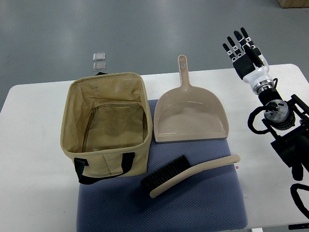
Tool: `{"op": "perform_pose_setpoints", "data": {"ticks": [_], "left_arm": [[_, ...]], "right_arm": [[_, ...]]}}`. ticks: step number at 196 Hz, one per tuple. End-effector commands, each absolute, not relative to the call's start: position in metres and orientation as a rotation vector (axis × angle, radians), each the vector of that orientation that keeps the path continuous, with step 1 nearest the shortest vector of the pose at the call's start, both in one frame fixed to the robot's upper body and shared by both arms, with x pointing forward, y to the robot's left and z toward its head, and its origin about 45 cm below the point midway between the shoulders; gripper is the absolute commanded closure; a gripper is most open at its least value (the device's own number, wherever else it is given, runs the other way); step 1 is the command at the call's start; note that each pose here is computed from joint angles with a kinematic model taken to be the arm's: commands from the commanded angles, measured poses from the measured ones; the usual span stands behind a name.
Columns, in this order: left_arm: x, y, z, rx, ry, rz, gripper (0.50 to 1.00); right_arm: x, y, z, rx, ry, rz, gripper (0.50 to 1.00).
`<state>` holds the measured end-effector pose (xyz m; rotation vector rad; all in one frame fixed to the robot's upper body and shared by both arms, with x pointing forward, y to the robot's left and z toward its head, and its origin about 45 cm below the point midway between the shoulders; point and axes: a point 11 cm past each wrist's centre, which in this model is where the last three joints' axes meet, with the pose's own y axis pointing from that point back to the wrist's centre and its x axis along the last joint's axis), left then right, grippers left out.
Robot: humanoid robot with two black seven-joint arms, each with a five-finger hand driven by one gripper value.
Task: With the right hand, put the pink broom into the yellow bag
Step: 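Move the right hand down toward the beige brush handle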
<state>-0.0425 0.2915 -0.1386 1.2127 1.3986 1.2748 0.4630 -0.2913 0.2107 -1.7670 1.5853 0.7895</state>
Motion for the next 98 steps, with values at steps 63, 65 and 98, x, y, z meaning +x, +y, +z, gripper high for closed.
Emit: {"op": "perform_pose_setpoints", "data": {"ticks": [63, 65, 98], "left_arm": [[-0.042, 0.289, -0.139, 1.202, 1.401, 1.268, 0.500], [-0.042, 0.288, -0.139, 1.201, 1.402, 1.267, 0.500], [-0.043, 0.286, -0.139, 1.198, 1.404, 1.258, 0.500]], "right_arm": [[0.462, -0.281, 0.207, -1.832, 1.592, 0.793, 0.572], [0.463, -0.280, 0.207, -1.837, 1.591, 0.793, 0.572], [0.463, -0.290, 0.216, -1.943, 1.633, 0.717, 0.572]]}}
